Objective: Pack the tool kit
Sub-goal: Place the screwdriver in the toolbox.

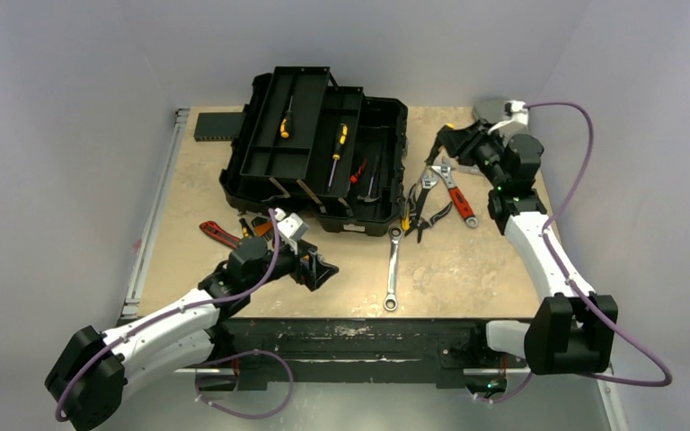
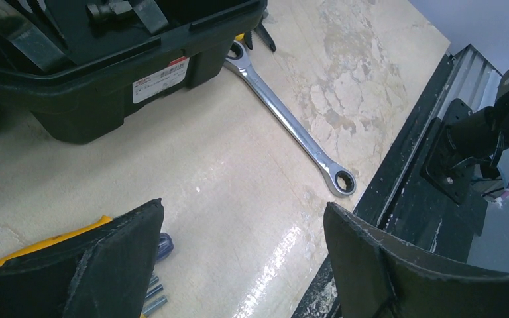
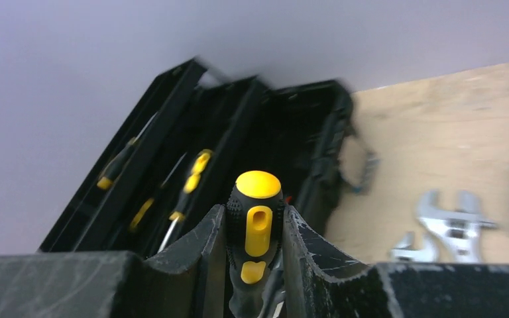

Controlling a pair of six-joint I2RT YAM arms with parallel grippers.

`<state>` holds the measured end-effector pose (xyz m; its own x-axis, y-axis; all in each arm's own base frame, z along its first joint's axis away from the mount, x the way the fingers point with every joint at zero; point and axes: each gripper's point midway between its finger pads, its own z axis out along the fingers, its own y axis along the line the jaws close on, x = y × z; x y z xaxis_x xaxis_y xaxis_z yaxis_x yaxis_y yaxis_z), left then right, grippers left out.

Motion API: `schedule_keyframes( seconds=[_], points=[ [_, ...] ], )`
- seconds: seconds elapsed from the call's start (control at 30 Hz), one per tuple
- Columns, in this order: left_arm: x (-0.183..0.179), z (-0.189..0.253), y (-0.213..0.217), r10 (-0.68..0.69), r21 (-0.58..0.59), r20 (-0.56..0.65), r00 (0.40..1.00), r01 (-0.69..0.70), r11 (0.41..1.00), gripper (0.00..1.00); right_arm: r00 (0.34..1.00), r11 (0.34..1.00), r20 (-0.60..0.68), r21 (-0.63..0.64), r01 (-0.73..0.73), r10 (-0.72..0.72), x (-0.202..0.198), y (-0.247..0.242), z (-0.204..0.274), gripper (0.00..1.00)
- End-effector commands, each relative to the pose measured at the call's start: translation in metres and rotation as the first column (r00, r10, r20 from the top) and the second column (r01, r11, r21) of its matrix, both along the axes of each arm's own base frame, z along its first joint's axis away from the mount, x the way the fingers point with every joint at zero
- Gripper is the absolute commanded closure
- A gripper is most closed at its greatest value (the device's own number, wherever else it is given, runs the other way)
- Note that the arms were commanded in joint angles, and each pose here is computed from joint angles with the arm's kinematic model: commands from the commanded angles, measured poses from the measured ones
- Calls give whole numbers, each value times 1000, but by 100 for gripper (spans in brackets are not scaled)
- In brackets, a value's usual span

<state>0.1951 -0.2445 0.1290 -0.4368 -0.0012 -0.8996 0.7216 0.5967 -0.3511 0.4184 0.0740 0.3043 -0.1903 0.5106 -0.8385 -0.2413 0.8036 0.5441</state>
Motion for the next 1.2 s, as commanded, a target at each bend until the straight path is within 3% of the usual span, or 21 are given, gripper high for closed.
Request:
schedule_keyframes(
  seconds=[0.0, 0.13, 0.27, 0.43, 0.67, 0.8, 1.17],
  points=[
    [4, 35, -9, -24, -65, 95, 995, 30, 997, 12, 953, 961, 125, -54, -270, 275, -31, 66, 33, 100],
    [5, 36, -7, -12, -64, 106, 994, 19, 998, 12, 940, 953, 154, -26, -303, 303, -39, 90, 47, 100],
    [6, 39, -2, 12, -63, 124, 992, -4, 998, 11, 938, 940, 142, 86, -331, 317, -37, 121, 53, 100],
    [11, 41, 10, 77, -62, 152, 985, -68, 996, 11, 951, 946, 141, 137, -295, 276, -24, 157, 57, 100],
    [20, 51, 40, 235, -90, 205, 950, -220, 971, 11, 977, 945, 57, 251, -211, 204, 28, 196, 54, 100],
    [26, 51, 55, 321, -104, 211, 923, -305, 947, 12, 991, 962, -13, 240, -129, 136, 66, 208, 36, 100],
    [28, 52, 57, 329, -98, 217, 919, -315, 944, 11, 982, 963, -72, 220, -154, 173, 122, 252, -8, 100]
  ],
)
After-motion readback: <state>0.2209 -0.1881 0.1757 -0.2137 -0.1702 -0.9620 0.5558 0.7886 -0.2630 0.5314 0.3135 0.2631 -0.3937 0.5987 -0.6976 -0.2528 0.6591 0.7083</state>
